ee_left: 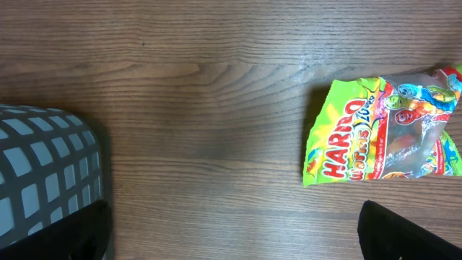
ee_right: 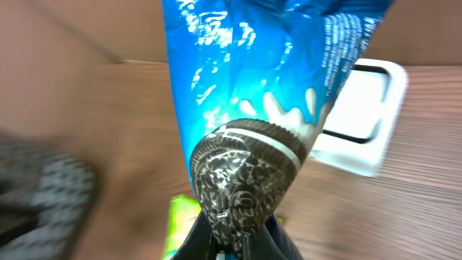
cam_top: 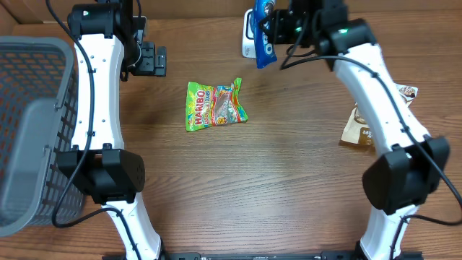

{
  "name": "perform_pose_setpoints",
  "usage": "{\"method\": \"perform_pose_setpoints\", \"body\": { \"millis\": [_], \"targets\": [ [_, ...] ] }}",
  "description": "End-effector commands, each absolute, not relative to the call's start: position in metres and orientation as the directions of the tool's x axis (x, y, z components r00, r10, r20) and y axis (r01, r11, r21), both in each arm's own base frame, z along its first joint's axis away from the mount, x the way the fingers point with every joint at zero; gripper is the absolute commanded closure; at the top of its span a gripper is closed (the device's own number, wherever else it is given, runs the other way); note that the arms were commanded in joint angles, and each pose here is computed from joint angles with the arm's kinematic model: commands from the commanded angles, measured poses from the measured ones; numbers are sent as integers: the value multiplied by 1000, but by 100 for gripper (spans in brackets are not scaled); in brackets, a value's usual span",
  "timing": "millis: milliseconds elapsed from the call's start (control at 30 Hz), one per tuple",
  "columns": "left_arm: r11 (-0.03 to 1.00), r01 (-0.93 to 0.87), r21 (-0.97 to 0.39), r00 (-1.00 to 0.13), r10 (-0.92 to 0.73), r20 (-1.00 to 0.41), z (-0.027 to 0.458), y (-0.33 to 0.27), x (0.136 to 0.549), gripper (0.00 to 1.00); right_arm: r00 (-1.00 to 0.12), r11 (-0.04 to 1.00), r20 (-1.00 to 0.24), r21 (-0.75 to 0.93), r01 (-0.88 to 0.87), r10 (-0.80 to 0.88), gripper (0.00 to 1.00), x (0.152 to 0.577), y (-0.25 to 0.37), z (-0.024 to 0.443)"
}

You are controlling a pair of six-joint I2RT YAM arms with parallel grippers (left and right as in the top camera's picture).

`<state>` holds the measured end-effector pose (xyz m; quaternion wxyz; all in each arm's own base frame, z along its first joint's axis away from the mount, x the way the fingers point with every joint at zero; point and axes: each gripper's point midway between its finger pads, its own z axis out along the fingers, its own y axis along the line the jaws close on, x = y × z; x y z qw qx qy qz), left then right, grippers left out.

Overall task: Scan the item barcode
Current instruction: 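Lift the Oreo bar and hold it against the white scanner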

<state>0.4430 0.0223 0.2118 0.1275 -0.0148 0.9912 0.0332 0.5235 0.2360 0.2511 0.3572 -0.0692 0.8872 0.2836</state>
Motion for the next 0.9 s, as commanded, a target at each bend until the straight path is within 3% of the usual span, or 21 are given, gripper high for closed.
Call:
{"method": "perform_pose_setpoints", "body": {
  "millis": [0, 500, 867],
  "targets": [
    [998, -10, 62, -967, 6, -253, 211, 18, 445, 1, -675, 935, -731, 302, -187, 101, 97, 545, 211, 242],
    [998, -10, 62, -967, 6, -253, 211, 18, 445, 0, -656, 933, -753, 269, -239, 49, 96, 592, 235, 167],
    [998, -10, 62, -967, 6, -253, 211, 18, 445, 0, -643, 921, -758, 320, -221, 109, 96, 605, 245, 152]
  ]
}}
